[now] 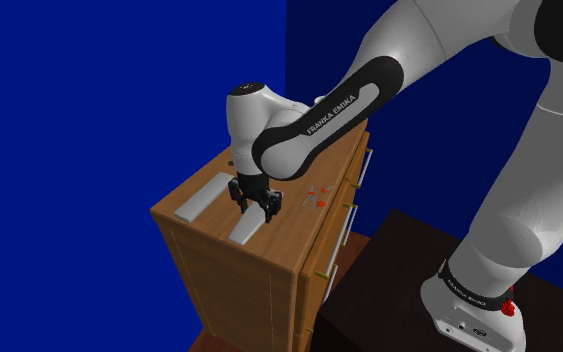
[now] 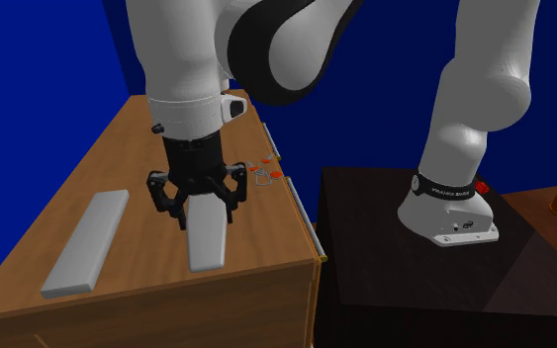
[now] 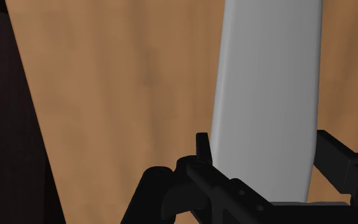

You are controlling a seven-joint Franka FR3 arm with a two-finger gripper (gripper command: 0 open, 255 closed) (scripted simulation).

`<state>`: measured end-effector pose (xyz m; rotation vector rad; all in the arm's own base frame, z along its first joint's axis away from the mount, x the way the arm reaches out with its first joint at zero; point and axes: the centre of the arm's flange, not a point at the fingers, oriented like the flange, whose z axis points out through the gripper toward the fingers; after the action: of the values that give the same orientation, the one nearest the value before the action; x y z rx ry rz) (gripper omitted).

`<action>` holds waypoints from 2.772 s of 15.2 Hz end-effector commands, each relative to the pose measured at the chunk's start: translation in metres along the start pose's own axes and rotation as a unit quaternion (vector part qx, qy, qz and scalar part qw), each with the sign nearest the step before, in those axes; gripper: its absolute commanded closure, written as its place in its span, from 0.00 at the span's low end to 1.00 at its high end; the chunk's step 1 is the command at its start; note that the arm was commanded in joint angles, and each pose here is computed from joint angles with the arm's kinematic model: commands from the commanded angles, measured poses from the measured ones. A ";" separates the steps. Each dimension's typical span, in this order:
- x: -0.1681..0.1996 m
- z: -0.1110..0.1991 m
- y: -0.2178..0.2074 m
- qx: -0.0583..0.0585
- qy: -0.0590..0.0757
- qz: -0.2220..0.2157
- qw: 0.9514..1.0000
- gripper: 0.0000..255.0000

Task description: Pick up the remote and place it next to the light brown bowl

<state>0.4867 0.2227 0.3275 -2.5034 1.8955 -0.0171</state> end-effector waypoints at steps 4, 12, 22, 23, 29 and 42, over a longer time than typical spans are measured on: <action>0.000 -0.021 0.000 0.000 0.000 0.000 1.000 1.00; 0.000 -0.063 -0.001 0.000 0.000 0.000 1.000 1.00; 0.001 -0.116 -0.001 0.000 0.000 0.000 1.000 1.00; 0.001 -0.121 -0.001 0.000 0.000 0.000 1.000 1.00; 0.001 -0.153 -0.001 0.000 0.000 0.000 1.000 1.00; 0.159 -0.153 -0.010 0.000 0.000 0.000 1.000 1.00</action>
<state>0.5332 0.0848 0.4779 -2.5019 1.8971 -0.0166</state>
